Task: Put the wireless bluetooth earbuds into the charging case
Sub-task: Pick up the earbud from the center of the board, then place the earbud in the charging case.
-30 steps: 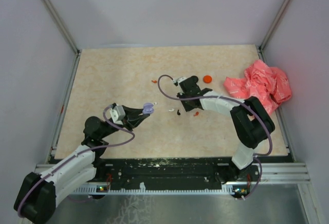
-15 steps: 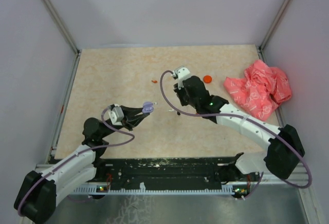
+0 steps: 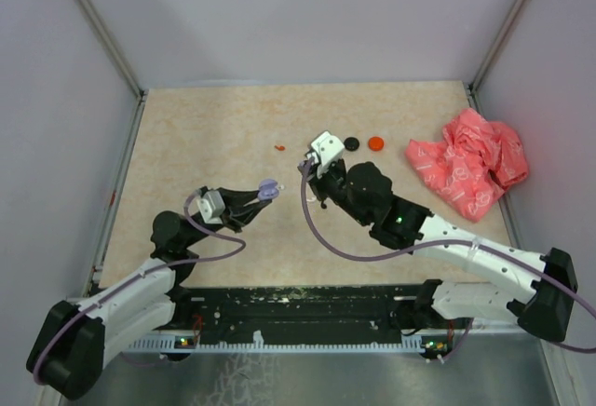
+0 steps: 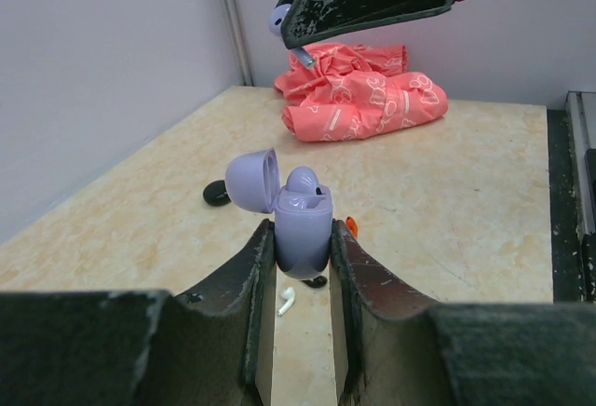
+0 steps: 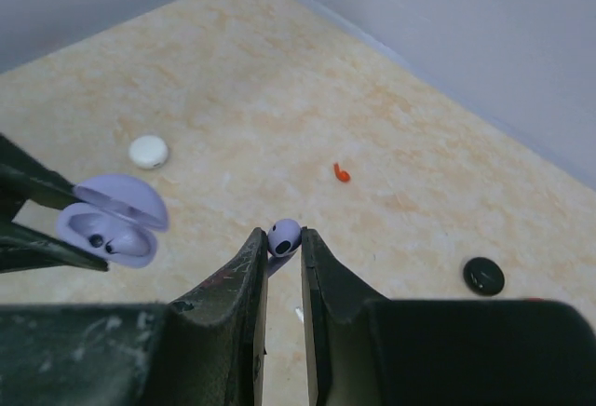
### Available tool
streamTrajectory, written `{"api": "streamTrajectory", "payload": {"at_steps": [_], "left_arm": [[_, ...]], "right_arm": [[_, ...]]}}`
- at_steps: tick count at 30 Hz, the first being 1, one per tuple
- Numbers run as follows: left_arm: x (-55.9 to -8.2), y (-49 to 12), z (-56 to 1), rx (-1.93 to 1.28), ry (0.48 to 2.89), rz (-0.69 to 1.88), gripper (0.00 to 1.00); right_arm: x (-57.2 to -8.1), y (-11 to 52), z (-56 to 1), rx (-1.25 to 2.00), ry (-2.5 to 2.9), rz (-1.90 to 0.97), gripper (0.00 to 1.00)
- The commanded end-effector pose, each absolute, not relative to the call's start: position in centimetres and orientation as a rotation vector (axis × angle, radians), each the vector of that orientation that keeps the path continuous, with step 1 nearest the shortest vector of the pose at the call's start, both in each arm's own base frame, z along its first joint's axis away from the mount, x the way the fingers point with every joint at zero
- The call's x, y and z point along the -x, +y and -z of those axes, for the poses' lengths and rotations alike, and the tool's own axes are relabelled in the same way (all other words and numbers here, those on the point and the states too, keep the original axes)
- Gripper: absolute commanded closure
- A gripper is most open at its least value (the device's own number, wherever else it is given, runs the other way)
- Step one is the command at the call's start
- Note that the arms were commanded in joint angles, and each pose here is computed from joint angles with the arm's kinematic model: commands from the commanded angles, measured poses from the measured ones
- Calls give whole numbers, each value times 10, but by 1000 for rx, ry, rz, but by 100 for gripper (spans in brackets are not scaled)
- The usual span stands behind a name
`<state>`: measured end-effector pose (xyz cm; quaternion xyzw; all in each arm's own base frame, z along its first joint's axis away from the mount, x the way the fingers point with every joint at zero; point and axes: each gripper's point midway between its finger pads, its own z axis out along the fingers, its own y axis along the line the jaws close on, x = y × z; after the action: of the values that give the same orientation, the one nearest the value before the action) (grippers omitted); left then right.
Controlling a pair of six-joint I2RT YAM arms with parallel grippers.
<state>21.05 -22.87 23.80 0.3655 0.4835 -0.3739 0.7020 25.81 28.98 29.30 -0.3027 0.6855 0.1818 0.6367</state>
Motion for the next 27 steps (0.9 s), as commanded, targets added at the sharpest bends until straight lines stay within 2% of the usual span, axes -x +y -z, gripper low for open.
{"api": "streamTrajectory", "payload": {"at_steps": [1, 11, 27], "left_arm": [[-213, -227, -270, -772, 982, 822, 100], [-214, -227, -279, -733, 963, 845, 100], [-212, -225, -288, -691, 916, 869, 100]], "right_arm": [[-239, 304, -344, 677, 1355, -472, 87], [-213, 337, -357, 752, 1228, -550, 87], [-210, 347, -373, 741, 1128, -528, 88]]}}
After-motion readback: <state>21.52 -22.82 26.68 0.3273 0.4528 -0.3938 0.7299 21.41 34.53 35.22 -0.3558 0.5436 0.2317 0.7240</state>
